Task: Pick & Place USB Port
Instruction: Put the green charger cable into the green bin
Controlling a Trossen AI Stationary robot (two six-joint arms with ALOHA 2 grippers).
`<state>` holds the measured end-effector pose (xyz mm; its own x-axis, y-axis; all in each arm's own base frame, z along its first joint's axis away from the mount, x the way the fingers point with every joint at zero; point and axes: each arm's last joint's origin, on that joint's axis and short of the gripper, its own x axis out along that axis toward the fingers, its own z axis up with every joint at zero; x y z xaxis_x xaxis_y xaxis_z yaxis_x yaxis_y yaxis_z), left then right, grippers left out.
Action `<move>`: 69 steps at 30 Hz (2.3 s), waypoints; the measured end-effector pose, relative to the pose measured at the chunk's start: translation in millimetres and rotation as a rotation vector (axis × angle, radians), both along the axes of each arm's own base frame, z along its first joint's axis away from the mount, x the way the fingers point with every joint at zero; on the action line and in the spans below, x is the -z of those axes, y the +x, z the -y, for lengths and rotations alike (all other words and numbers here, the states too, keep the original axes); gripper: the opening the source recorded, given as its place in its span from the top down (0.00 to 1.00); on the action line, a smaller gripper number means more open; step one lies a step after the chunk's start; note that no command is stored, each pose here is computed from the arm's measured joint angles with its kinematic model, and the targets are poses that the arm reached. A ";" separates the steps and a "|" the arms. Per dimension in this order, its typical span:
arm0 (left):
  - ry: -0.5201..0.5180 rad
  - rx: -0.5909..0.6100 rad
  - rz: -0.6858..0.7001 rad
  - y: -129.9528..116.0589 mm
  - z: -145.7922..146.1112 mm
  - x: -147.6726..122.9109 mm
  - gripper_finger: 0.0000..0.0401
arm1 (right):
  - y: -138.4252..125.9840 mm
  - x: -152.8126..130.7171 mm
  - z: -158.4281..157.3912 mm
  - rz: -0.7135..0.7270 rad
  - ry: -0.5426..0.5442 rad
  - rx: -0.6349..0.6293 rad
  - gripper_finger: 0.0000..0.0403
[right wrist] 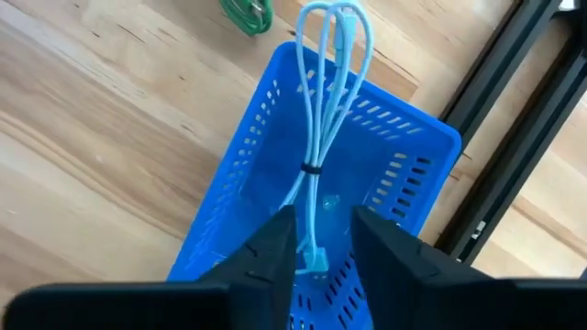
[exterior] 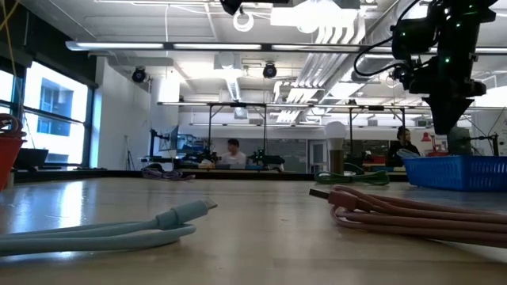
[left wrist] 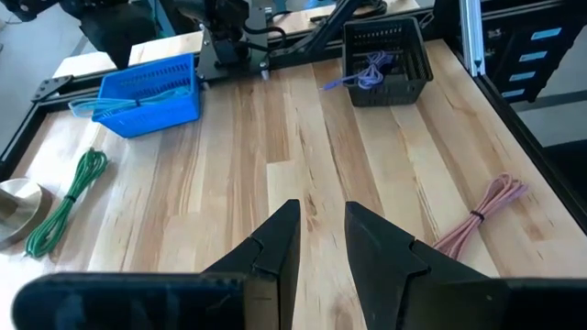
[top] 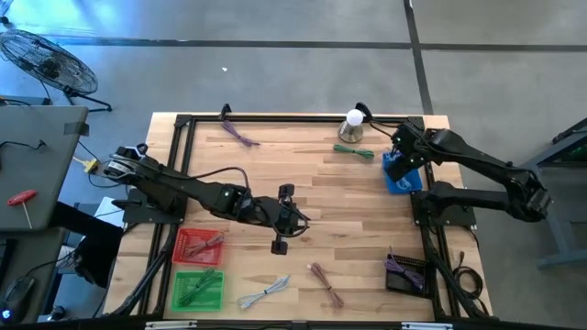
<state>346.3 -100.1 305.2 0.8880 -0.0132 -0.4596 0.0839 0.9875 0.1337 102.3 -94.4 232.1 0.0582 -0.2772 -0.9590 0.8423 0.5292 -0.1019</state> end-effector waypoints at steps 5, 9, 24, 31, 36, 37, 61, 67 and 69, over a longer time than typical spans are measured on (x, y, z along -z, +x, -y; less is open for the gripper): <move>-0.002 -0.001 0.002 0.1 0.0 -0.2 0.79 | 3.6 -1.1 2.8 0.027 -0.030 -0.055 0.68; -0.002 -0.002 0.005 0.2 0.0 -0.4 0.79 | 13.9 -4.4 6.3 0.171 -0.026 -0.157 0.66; 0.000 -0.002 0.005 0.2 0.0 -0.4 0.79 | 63.8 8.4 28.0 0.271 -0.146 -0.557 0.68; 0.006 0.000 -0.003 -0.1 -0.1 0.3 0.79 | 80.5 35.5 53.4 0.092 -0.108 -0.543 0.68; 0.012 0.000 -0.021 -0.9 -0.5 1.8 0.79 | 95.2 38.4 67.7 0.073 -0.085 -0.539 0.68; 0.014 0.000 -0.026 -1.2 -0.6 2.2 0.79 | 98.0 39.0 69.8 0.070 -0.079 -0.540 0.68; 0.017 -0.003 -0.073 -3.5 -1.2 6.0 0.79 | 108.6 75.2 98.1 -0.057 -0.020 -0.496 0.68; 0.006 -0.009 -0.073 -3.5 -1.1 6.0 0.79 | 105.7 77.4 98.7 0.006 0.032 -0.495 0.68; 0.003 -0.011 -0.073 -3.5 -1.2 6.0 0.79 | 105.8 77.4 98.8 0.003 0.027 -0.493 0.68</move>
